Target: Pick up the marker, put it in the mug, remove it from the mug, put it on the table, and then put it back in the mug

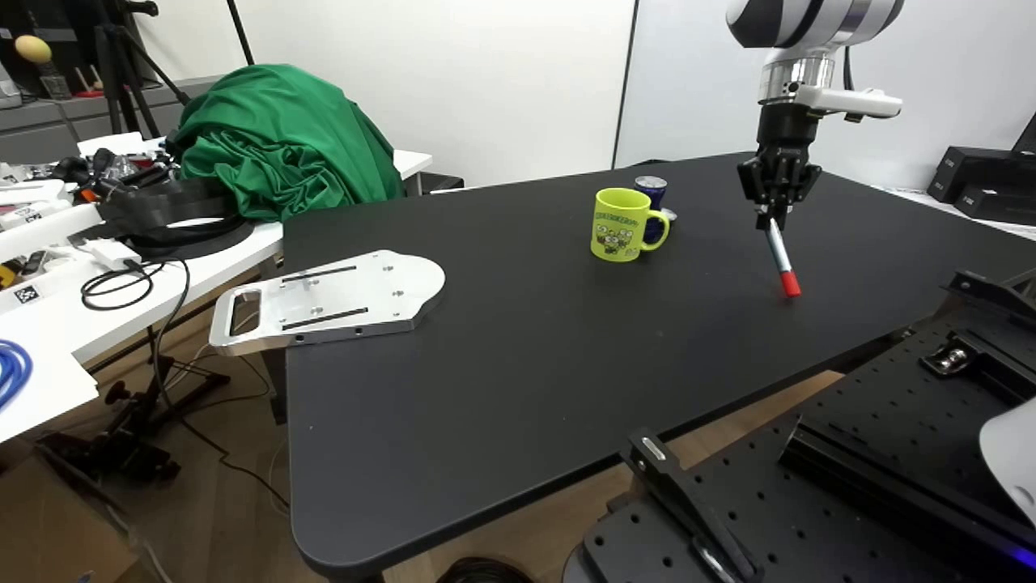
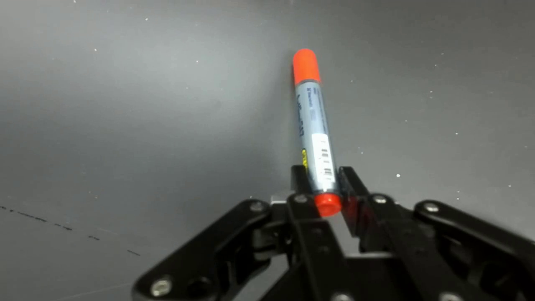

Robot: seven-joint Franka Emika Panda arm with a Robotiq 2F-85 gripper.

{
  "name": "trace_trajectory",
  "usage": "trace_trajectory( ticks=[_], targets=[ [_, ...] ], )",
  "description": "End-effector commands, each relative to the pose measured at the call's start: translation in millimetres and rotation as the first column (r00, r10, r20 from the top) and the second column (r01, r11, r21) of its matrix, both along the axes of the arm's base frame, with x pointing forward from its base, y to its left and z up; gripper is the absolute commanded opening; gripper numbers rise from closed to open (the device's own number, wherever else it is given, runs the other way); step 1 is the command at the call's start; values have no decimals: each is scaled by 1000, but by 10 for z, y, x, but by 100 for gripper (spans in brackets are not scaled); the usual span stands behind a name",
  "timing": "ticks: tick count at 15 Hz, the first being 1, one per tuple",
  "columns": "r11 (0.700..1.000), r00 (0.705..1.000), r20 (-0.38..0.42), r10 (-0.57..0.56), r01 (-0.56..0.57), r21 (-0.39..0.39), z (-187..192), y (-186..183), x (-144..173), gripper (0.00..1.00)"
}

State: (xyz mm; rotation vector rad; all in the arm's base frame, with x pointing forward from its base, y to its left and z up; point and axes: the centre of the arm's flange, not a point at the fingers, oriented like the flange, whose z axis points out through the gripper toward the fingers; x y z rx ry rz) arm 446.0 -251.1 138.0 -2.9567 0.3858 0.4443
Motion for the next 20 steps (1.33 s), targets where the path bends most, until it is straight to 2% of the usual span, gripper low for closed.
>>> trace_trajectory(
  ticks=[1,2,4,5,11,16,20],
  targets=[
    [1000,1000,5,0,0,-15,-75,-20,36,25],
    [1000,1000,10,2,-1,-15,-59,-3,45,48],
    [1000,1000,20,13,-13,-11,-9,40,44,51],
    [1000,1000,21,20,-19,-6,17,70,32,56],
    [994,992,54,111,-110,-11,322,377,-262,98],
    [983,979,82,185,-183,-29,592,547,-693,100],
    [976,971,100,217,-213,-49,717,506,-967,100]
  ],
)
